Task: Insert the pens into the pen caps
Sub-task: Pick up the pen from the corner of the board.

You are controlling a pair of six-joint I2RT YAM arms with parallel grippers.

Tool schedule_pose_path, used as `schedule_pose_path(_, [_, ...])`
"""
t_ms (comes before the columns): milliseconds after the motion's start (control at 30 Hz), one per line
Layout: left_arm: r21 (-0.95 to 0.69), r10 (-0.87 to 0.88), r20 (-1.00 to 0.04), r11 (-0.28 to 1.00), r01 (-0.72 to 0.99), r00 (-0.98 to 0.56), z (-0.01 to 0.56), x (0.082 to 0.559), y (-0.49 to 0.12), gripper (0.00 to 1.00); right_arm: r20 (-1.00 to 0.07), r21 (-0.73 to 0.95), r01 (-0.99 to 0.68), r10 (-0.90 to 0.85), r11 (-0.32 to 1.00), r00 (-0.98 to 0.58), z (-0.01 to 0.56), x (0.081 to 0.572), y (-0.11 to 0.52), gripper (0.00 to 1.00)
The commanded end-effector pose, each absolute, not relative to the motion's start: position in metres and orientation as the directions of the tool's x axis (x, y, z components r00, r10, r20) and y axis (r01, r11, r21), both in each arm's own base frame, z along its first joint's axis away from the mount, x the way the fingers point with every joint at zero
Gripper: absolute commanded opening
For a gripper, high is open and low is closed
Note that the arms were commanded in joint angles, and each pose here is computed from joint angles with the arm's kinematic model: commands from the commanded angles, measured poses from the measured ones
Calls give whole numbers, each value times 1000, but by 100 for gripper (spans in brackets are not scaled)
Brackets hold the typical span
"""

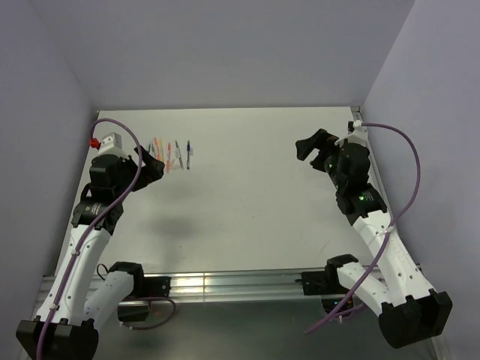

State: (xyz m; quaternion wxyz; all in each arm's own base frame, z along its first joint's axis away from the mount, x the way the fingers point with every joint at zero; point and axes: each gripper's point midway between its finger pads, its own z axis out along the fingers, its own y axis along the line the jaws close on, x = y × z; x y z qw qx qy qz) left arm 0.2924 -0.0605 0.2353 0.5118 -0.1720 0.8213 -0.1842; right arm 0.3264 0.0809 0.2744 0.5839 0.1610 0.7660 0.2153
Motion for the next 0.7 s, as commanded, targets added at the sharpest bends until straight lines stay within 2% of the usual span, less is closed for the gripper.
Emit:
schedule_pose_path(0, [-486,-470,-789,872,-65,-396,244,296,-62,100,-839,533,-58,517,844,-170,315,326,79,98])
schedule_pose_path(500, [-494,-472,-783,867,-55,-404,242,307,-66,100,-841,527,-60,510,848,-183,321,333,82,100])
schedule_pose_path(667, [-497,-470,-764,865,-62,-442,249,333,-79,99,-831,530,-53,506,846,-231,321,350,89,95])
